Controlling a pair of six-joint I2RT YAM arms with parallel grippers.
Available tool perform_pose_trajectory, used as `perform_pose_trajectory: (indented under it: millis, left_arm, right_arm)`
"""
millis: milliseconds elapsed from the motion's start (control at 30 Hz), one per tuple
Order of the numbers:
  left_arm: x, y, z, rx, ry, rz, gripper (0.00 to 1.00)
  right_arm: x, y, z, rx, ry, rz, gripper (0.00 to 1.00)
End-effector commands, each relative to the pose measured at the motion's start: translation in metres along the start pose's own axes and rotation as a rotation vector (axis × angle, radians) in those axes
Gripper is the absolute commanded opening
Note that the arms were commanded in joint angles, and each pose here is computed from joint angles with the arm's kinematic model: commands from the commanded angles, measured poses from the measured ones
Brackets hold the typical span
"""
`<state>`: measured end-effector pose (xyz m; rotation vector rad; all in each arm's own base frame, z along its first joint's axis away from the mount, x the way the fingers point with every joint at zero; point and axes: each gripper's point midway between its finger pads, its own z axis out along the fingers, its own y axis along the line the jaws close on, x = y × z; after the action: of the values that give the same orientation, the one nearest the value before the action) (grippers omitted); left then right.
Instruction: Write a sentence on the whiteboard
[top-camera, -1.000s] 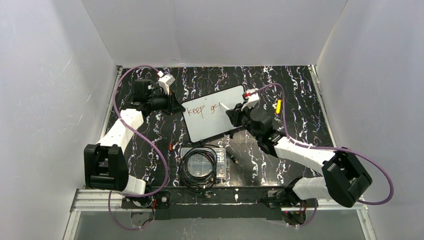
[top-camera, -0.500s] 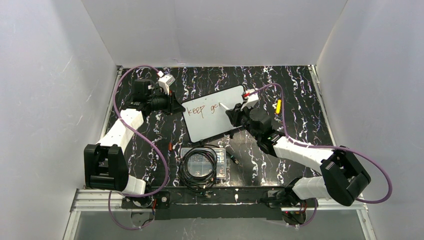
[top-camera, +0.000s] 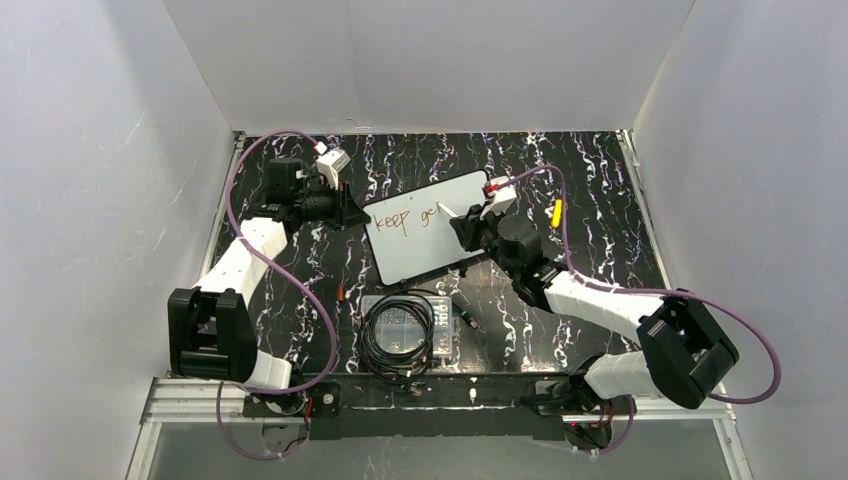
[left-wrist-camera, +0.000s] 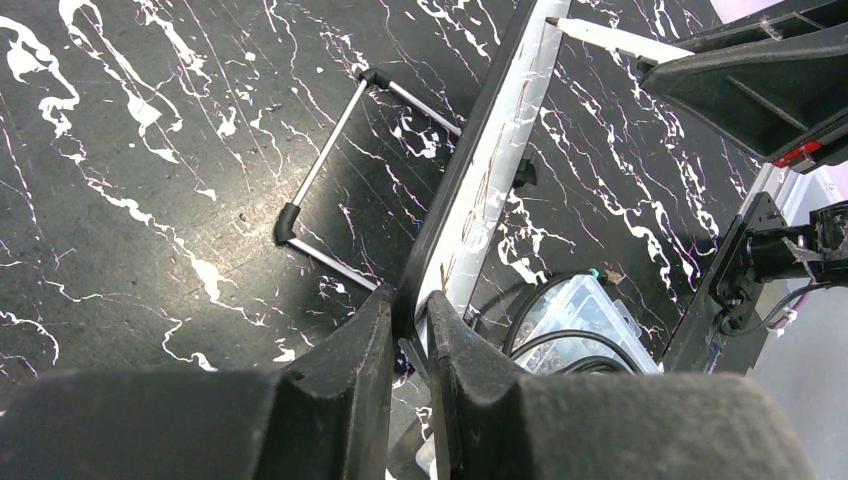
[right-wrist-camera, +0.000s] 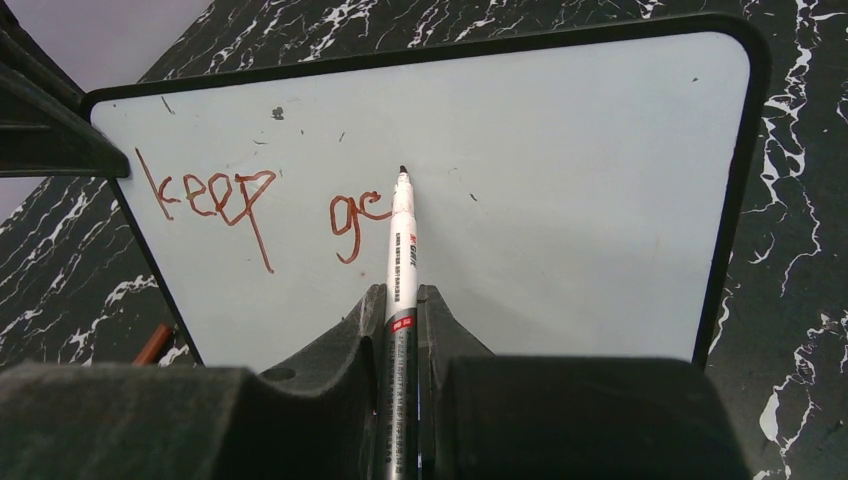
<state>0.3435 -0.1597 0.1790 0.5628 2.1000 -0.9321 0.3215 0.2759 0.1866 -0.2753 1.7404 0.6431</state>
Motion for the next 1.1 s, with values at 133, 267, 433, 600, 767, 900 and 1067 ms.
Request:
perform_pose_trajectory:
  millis: [133,267,433,600,767,900,1067]
  left_arm:
    - [-0.021,-0.006,-0.010,-0.003,-0.046,0.064,0.00]
    - [-0.020,-0.006,-0.010,-0.004,-0.044,0.064,0.00]
    - [-0.021,-0.001,-0.011,-0.032,-0.041,0.059,0.00]
    - [-0.020,-0.001,-0.010,-0.032,-0.038,0.058,0.00]
    - [-0.020,-0.002,-0.011,-0.029,-0.039,0.058,0.00]
    - [-0.020,-0.002,-0.010,-0.029,-0.038,0.059,0.00]
    - [-0.020,-0.003,-0.010,-0.023,-0.040,0.060,0.00]
  right_arm:
    - [-0.027,0.001,0.011,0.015,-0.087,0.001,0.01]
    - [-0.030,0.002,0.006,0.009,-0.099,0.002,0.01]
    - [-0.038,0.007,-0.009,-0.021,-0.118,0.009,0.01]
    - [-0.031,-0.004,-0.015,0.026,-0.102,0.002,0.01]
    - [-0.019,-0.008,-0.011,0.037,-0.069,-0.003,0.01]
    - [-0.012,-0.010,-0.009,0.044,-0.054,-0.005,0.01]
    - [-0.009,-0.011,-0.006,0.047,-0.044,-0.009,0.01]
